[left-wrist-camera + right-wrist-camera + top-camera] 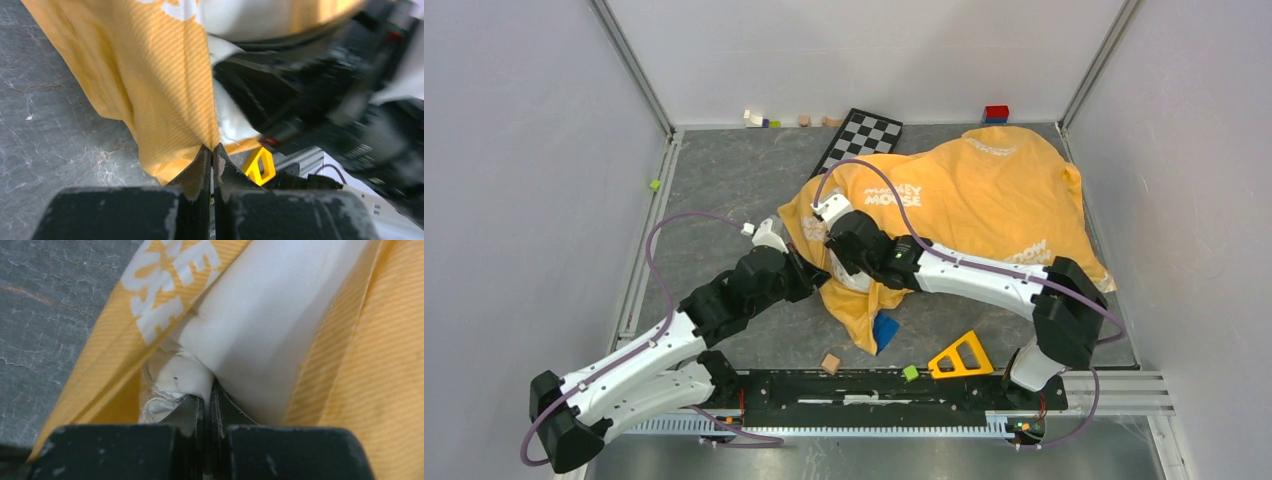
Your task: Put the pillow into the pillowcase
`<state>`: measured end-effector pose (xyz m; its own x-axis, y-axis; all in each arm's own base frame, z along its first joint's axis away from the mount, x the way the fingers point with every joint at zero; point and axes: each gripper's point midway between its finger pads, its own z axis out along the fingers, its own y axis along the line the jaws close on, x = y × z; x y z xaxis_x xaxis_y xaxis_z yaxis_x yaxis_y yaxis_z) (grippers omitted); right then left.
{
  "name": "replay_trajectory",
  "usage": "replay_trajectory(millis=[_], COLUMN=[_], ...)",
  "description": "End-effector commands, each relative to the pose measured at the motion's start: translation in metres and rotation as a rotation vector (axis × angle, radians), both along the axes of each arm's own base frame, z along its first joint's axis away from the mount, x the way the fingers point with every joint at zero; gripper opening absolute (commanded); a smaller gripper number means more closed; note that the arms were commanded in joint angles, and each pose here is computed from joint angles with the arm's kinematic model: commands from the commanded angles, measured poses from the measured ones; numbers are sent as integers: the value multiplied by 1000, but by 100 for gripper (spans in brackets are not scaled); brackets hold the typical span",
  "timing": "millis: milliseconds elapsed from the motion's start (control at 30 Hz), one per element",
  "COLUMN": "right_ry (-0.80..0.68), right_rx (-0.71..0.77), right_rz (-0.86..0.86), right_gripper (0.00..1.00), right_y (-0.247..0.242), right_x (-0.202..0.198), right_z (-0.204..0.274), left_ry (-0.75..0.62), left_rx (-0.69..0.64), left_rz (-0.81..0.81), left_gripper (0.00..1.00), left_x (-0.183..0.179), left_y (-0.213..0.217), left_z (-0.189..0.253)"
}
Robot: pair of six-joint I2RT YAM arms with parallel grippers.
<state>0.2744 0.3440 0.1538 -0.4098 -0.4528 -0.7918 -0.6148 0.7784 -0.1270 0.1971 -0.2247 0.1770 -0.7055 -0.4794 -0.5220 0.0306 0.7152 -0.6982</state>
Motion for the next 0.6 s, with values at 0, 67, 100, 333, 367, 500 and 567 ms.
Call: replay_trajectory(millis=[0,67,100,333,367,500,567], right_ry=[3,21,30,-18,-40,-113,-133], right_rx=[68,85,86,184,221,305,312], right_rz=[-70,-70,-67,-23,-11,11,15], right_gripper=[0,0,0,32,46,71,73], right_y=[11,12,12,14,14,7,1], right_x=[20,17,16,11,9,5,2], right_z=[-16,-31,-36,19,39,106,126], left_ry=[-42,-68,-78,-79,-67,-39,-34], left_rx=[-85,-141,-159,-196,-197,-194,-184], left_rz=[-159,-158,-148,-18,-11,28,49], left_gripper=[2,2,3,2,3,2,2], left_x=[-22,-20,-19,9,14,26,33], left_y=[-16,-20,-20,-13,-12,-8,-3], left_z=[46,68,76,96,91,80,79])
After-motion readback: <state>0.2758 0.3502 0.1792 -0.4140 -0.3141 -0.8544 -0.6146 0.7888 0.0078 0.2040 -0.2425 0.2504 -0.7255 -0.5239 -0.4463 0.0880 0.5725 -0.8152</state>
